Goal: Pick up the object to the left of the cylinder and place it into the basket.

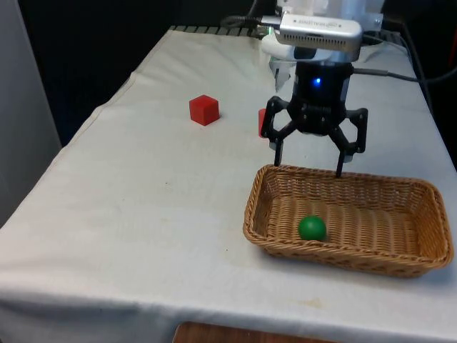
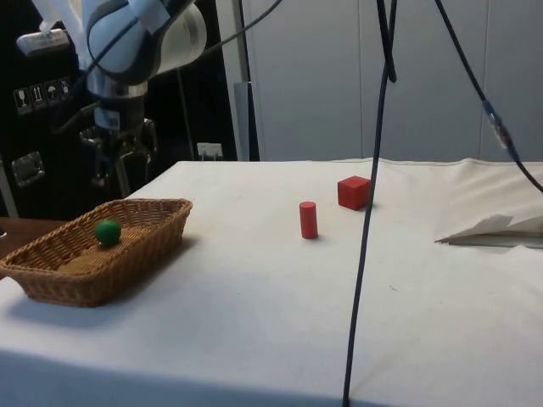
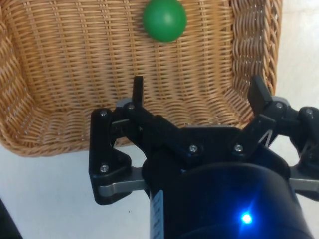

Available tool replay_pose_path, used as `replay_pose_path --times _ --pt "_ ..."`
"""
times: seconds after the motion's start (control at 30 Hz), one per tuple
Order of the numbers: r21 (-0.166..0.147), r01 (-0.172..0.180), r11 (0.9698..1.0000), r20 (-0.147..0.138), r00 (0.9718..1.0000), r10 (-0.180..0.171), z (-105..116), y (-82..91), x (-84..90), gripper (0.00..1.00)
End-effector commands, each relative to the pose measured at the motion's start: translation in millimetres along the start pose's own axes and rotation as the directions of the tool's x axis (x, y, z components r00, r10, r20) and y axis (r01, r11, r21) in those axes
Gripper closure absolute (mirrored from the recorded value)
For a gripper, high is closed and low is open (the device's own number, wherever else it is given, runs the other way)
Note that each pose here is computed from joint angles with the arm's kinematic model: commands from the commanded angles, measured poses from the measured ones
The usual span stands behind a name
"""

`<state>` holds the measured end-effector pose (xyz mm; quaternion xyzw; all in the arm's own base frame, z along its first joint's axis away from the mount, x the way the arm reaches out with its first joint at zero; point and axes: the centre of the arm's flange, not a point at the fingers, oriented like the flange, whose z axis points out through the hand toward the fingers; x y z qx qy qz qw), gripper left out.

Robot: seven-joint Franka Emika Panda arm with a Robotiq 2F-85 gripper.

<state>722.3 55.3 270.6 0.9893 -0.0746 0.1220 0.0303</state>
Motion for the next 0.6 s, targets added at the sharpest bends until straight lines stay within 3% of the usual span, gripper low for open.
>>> replay_pose_path --times 0.0,0.03,0.17,0.27,0.3,0.57 --pt "0.001 -0.002 1.0000 0.011 0.9999 0.002 -5.2 1.9 1.2 0.00" --pt "0.001 -0.001 1.0000 0.001 1.0000 0.001 -2.4 0.8 1.0 0.00" --pt "0.002 -0.008 1.0000 0.019 0.9998 0.008 -13.8 5.4 4.6 0.00" --pt "0.000 -0.009 1.0000 0.014 0.9999 0.009 -14.7 6.2 6.1 0.00" --pt "0.002 -0.013 0.9999 0.027 0.9995 0.013 -22.1 9.2 7.7 0.00" --pt "0.000 -0.020 0.9998 0.036 0.9991 0.020 -34.1 14.5 13.0 0.00"
